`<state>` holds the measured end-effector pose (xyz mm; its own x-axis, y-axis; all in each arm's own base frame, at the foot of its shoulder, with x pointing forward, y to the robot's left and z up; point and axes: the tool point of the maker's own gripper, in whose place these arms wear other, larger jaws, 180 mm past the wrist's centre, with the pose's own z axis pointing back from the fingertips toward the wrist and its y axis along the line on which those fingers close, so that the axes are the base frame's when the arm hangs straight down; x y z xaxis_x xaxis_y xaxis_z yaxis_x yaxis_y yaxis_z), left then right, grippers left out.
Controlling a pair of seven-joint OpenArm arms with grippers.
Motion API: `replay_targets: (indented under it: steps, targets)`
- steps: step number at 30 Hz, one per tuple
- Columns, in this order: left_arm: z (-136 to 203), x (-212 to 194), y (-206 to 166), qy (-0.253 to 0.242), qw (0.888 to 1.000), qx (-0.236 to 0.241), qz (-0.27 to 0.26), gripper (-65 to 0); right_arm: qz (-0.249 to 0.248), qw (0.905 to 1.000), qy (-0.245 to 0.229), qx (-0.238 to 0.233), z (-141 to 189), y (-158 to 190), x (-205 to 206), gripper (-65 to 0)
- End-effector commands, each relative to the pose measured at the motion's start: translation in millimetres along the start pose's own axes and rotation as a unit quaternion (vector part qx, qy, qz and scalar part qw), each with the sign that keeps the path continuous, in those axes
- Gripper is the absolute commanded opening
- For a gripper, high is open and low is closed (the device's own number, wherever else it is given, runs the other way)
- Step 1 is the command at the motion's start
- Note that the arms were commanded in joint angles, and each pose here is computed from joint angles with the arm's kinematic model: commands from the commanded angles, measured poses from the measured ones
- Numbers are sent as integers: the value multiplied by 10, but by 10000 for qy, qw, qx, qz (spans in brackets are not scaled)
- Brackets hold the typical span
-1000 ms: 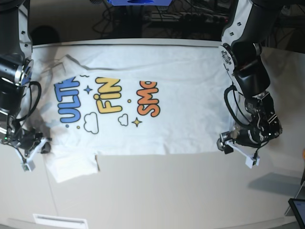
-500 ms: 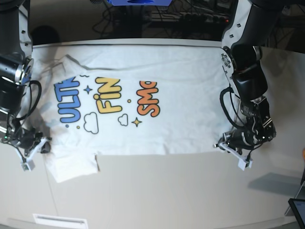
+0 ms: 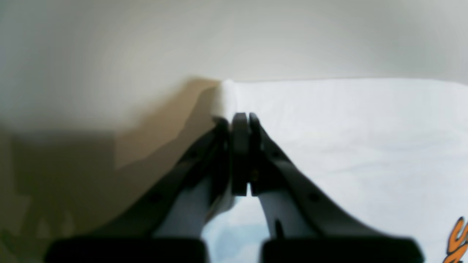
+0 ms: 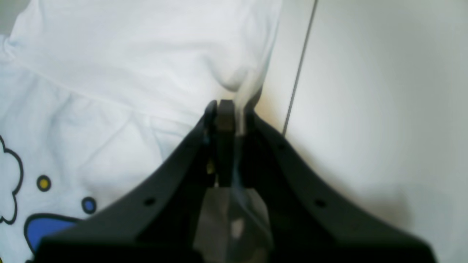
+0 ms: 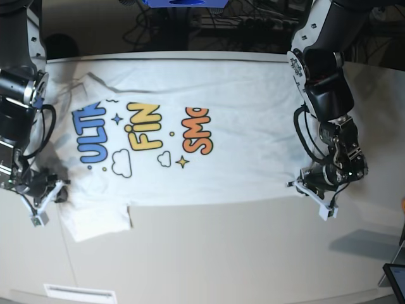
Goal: Fold the T-shirt properly
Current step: 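Lift the grasped shirt edge with both grippers and fold it toward the arms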
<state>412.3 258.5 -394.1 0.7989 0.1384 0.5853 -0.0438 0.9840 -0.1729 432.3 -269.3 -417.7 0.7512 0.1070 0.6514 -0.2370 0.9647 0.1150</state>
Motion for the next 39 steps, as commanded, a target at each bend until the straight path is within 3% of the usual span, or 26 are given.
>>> replay_targets:
  steps: [1,9,15,22,29,39]
  targets:
    - [140,319,13,-393,9992,40,-104,-650,143,9998,5,-120,67,-81,117,-643]
    - [431,507,92,-727,9959,322,-423,-650,337,9988,-266,-230,148,-106,346,-643]
    - [447,521,104,-731,9956,350,-469,-650,466,9974,-437,-333,226,-148,486,-643]
    - [446,538,70,-650,9941,378,-781,-650,462,9975,-415,-351,235,-168,455,-643]
    - [574,584,39,-766,9913,469,-958,-650,925,9919,-627,-597,413,-158,490,-643]
    - [762,506,14,-836,9865,656,-1243,-650,1204,9887,-483,-746,516,-129,353,-643]
